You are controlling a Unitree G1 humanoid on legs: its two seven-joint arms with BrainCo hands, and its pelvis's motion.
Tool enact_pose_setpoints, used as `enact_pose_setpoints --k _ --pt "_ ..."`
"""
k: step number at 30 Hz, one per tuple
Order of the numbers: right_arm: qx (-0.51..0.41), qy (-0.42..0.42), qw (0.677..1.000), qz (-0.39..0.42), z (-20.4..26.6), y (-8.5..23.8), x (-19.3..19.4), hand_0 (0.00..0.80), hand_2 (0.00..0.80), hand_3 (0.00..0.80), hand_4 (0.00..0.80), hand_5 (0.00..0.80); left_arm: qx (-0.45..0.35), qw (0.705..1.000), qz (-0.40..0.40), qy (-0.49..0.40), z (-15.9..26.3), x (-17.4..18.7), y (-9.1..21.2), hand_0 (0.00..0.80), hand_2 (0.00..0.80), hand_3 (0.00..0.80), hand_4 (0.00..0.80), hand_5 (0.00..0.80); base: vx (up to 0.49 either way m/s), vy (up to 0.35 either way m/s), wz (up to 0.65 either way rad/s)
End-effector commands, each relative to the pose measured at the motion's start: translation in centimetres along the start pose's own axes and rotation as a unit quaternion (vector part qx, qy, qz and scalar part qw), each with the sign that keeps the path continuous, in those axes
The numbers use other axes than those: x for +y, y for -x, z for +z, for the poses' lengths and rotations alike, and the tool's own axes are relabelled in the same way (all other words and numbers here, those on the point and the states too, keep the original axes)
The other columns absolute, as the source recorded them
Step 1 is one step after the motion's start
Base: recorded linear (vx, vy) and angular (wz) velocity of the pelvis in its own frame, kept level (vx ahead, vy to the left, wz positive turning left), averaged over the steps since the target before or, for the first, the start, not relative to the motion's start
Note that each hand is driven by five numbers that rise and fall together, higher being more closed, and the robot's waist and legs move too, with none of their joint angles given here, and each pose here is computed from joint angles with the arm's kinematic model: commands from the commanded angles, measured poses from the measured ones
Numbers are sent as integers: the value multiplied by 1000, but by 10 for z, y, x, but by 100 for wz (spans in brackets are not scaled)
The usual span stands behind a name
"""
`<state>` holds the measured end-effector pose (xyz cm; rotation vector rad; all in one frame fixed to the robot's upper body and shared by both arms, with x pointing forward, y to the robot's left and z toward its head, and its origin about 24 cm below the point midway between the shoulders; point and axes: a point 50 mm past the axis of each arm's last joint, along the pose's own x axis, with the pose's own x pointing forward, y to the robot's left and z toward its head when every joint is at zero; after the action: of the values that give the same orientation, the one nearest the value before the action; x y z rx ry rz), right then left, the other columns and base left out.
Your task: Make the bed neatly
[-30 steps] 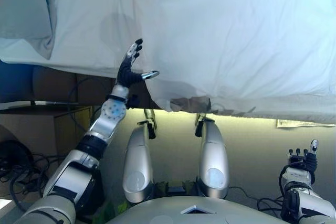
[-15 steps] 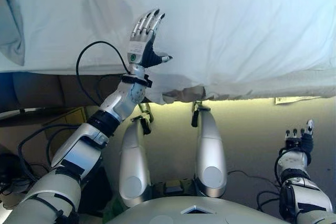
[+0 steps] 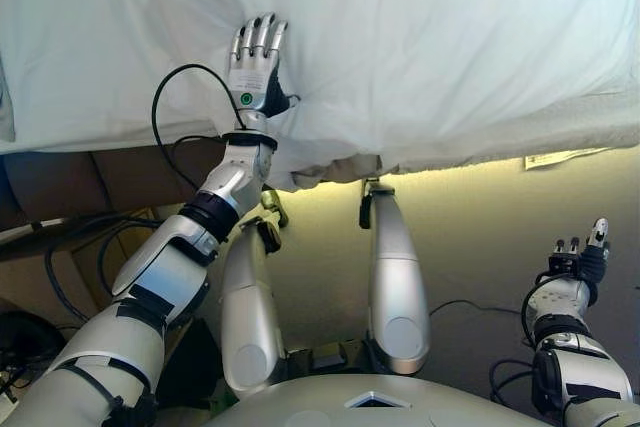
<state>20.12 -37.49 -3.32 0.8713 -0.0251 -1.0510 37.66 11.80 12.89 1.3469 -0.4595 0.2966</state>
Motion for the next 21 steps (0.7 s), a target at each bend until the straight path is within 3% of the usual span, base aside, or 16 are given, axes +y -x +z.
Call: enact_pose_setpoints --k 1,2,3,21 --pt "-72 14 997 8 42 -8 2 0 0 0 0 0 -3 999 -37 3 13 -6 -5 405 405 405 405 405 0 0 0" --pt "-73 14 997 10 41 -9 5 0 0 0 0 0 2 999 -51 -1 13 -9 -4 540 540 540 540 540 0 0 0" --pt "-73 14 997 11 40 -9 7 0 0 0 0 0 7 998 -59 -3 13 -10 -3 791 791 791 791 791 0 0 0" --pt "-81 4 997 11 43 -12 12 0 0 0 0 0 14 997 -70 22 8 -15 -1 800 800 800 800 800 -12 2 0"
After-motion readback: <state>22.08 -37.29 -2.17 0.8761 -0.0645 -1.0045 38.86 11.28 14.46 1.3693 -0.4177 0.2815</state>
